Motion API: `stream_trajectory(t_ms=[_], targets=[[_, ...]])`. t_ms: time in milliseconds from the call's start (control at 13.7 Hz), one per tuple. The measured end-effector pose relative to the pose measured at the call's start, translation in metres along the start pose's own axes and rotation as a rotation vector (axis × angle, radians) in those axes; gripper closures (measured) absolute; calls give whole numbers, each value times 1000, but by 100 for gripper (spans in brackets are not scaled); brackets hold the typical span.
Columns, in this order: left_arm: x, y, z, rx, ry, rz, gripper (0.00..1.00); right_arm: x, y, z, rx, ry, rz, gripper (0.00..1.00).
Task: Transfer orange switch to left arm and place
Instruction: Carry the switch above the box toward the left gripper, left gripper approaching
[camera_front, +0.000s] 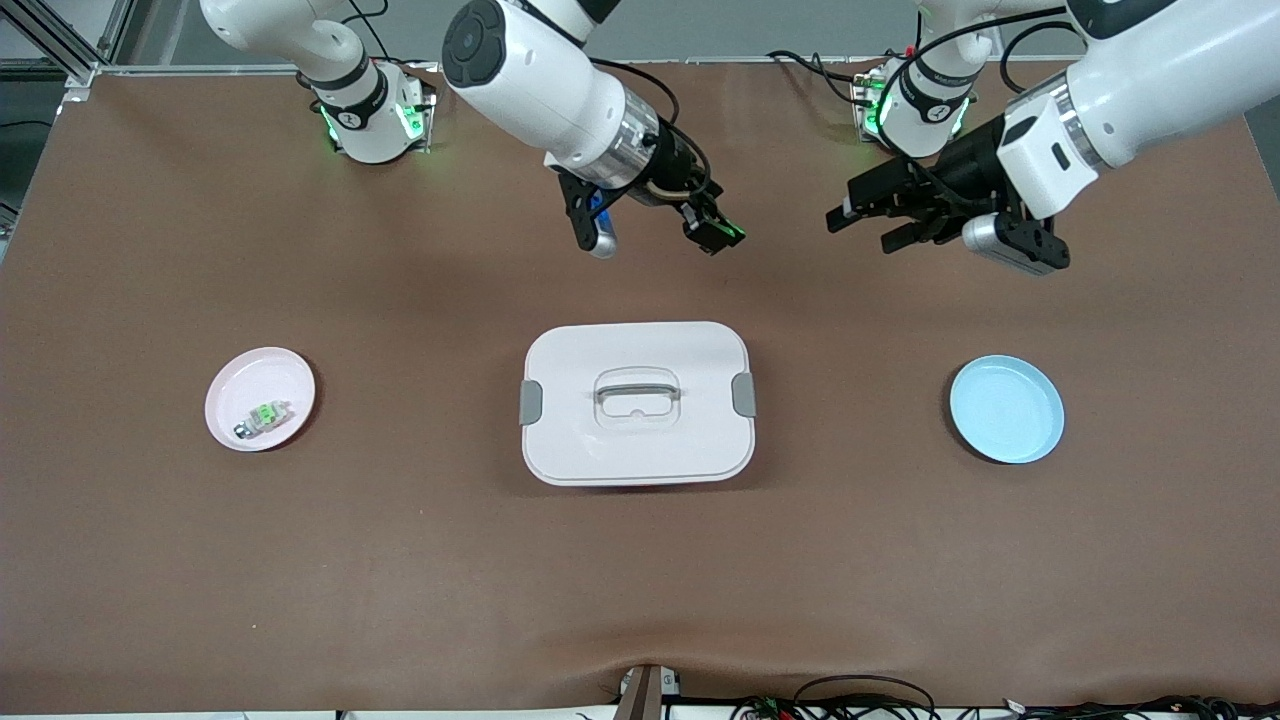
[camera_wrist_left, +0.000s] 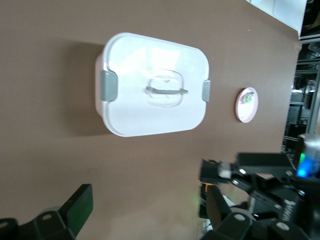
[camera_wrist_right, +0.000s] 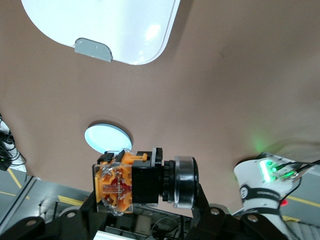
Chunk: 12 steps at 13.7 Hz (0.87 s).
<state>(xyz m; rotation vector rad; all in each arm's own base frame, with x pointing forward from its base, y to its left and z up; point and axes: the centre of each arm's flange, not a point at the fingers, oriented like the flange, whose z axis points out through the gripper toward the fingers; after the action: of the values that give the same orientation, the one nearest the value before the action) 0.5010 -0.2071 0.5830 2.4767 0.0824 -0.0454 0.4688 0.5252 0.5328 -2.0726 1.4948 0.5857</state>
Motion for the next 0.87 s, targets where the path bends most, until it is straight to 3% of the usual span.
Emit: stream_trajectory(t_ms=[291, 874], targets=[[-23, 3, 21, -44, -24, -13, 0, -3, -17, 5, 63, -33, 69, 28], [-37, 9, 42, -138, 30, -64, 6, -7, -18, 6, 65, -45, 84, 28]])
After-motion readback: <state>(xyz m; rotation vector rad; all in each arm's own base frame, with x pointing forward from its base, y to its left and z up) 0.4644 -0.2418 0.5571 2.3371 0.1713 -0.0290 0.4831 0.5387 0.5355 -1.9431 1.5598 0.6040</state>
